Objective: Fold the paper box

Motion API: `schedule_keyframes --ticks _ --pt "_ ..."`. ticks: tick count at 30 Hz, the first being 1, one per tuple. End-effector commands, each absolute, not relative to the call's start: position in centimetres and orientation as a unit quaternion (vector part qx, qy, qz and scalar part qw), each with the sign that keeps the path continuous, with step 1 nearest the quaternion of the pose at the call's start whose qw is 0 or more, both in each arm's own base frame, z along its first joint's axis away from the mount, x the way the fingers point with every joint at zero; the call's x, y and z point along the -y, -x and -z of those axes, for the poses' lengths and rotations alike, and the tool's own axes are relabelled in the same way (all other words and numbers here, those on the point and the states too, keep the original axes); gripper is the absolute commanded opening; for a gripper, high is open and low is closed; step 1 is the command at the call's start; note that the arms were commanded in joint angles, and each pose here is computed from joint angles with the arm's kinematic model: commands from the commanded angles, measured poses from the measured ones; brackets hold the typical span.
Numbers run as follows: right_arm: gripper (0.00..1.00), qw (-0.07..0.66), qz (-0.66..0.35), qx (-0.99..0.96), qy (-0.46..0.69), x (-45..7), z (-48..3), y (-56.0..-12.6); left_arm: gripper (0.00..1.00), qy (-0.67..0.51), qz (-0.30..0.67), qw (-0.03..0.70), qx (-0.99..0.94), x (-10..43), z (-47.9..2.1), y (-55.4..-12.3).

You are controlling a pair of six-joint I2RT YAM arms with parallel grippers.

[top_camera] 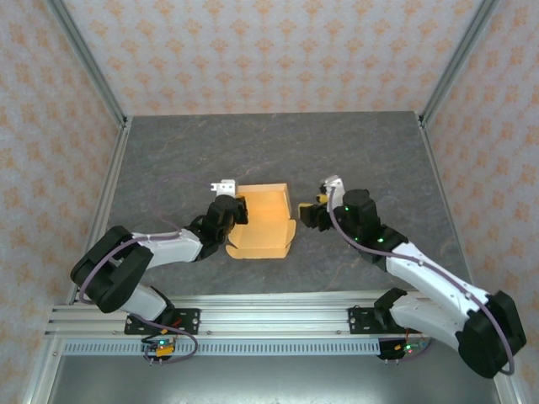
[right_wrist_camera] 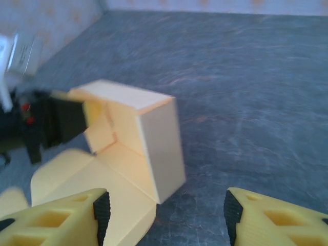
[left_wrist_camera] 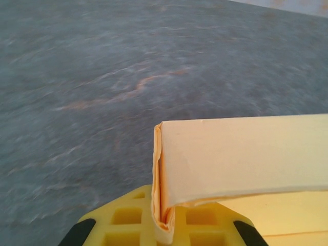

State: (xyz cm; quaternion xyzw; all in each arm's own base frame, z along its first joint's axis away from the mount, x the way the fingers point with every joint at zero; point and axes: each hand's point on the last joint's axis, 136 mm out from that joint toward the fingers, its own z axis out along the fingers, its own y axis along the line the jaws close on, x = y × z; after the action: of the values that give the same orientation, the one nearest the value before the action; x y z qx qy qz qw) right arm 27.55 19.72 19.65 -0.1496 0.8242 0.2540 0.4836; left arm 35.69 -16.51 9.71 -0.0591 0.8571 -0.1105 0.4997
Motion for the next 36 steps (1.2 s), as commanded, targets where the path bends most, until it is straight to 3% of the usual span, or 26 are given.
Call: schedule_keyframes --ticks 1,8,13,21,28,36 --pt "0.58 0.457 -0.254 -0.847 -0.097 -14.9 -19.5 -27.7 0.0 0.217 0.074 0.487 -0.843 12.6 -10.8 -35.0" --pt "0.59 0.325 -0.365 -0.823 -0.289 -16.4 -18.3 -25.5 0.0 0.373 0.07 0.411 -0.829 10.2 -9.2 -32.0" --pt "0.62 0.308 -0.459 -0.788 -0.273 -21.0 -21.4 -24.3 0.0 0.402 0.077 0.397 -0.822 10.3 -10.3 -31.6" --pt "0.65 0.269 -0.438 -0.826 -0.231 -26.4 -22.5 -23.5 0.0 0.456 0.077 0.403 -0.79 8.9 -10.3 -29.8" --pt "0.59 0.28 -0.37 -0.856 -0.228 -29.3 -21.1 -23.4 0.0 0.467 0.096 0.4 -0.783 8.9 -10.7 -29.4" --pt "0.41 0.277 -0.366 -0.862 -0.215 -32.4 -20.2 -23.0 0.0 0.477 0.103 0.395 -0.778 8.9 -10.7 -29.2"
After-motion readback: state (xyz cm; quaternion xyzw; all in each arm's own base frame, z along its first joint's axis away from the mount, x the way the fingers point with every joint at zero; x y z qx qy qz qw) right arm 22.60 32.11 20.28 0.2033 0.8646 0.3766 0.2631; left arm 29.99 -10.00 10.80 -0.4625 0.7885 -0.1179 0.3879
